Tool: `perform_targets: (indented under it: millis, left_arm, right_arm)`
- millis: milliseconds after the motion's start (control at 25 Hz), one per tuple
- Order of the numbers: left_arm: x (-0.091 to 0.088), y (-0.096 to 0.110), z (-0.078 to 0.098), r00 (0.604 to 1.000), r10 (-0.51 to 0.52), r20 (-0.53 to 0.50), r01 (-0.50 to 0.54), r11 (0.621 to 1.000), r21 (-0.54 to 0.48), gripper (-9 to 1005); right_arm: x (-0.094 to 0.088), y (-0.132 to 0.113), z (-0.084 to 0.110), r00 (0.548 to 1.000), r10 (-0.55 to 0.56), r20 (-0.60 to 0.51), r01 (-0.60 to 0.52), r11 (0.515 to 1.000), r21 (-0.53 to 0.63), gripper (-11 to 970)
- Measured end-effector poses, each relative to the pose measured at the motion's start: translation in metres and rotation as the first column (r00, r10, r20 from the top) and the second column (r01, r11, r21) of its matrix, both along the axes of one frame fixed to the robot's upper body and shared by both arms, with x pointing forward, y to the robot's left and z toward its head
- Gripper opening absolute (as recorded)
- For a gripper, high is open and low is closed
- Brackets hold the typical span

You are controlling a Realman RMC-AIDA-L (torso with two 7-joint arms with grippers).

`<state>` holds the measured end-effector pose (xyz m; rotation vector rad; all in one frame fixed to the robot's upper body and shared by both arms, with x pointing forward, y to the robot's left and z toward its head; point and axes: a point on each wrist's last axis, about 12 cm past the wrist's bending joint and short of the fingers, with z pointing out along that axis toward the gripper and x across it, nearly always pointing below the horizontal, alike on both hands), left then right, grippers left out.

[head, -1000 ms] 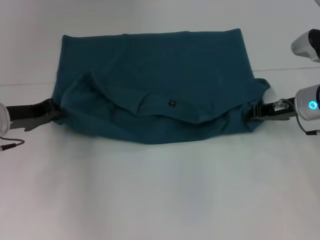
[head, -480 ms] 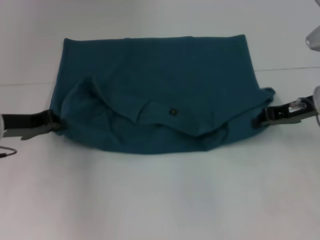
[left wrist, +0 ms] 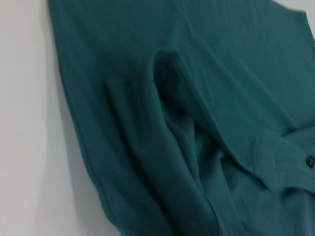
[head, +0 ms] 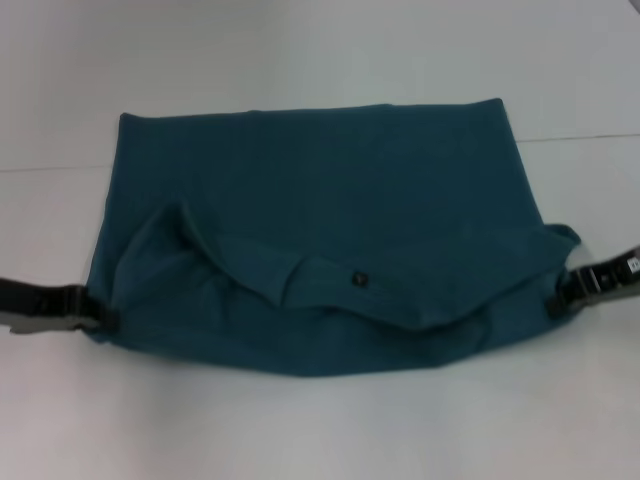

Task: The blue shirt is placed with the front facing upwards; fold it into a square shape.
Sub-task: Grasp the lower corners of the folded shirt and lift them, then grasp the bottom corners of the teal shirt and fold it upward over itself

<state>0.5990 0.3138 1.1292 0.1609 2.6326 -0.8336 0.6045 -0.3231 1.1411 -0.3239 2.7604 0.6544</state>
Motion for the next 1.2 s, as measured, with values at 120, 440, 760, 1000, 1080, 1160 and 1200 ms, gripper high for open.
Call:
perform_targets:
  millis: [120, 440, 760, 1000, 1080, 1160, 1200]
  left_arm:
    - [-0.014, 0.005, 0.001, 0.998, -0.052, -0.038, 0.051, 0.999, -0.015, 49]
    - [-0.048, 0.012, -0.006, 0.976, -0.163, -0.145, 0.155, 0.986, -0.064, 50]
    - [-0.073, 0.023, -0.012, 0.952, -0.191, -0.238, 0.185, 0.982, -0.049, 51]
    - [-0.08, 0.027, -0.015, 0.94, -0.196, -0.281, 0.196, 0.98, -0.026, 52]
    - [-0.083, 0.026, -0.016, 0.932, -0.208, -0.296, 0.209, 0.977, -0.029, 52]
    - [-0.086, 0.026, -0.018, 0.927, -0.213, -0.31, 0.215, 0.976, -0.029, 53]
    - [-0.087, 0.027, -0.018, 0.925, -0.213, -0.314, 0.215, 0.976, -0.028, 53]
  right_arm:
    - [-0.009, 0.0, -0.005, 0.998, 0.033, -0.052, -0.034, 0.999, -0.011, 32]
    - [-0.023, -0.008, -0.004, 0.994, 0.07, -0.09, -0.07, 0.998, 0.002, 36]
    - [-0.042, -0.012, -0.008, 0.976, 0.118, -0.185, -0.118, 0.993, 0.012, 40]
    - [-0.061, -0.011, -0.017, 0.952, 0.157, -0.265, -0.145, 0.987, 0.064, 43]
    - [-0.067, -0.011, -0.02, 0.945, 0.162, -0.283, -0.146, 0.986, 0.077, 44]
    - [-0.072, -0.011, -0.022, 0.939, 0.168, -0.299, -0.148, 0.985, 0.088, 45]
    - [-0.074, -0.011, -0.023, 0.936, 0.175, -0.304, -0.153, 0.984, 0.095, 46]
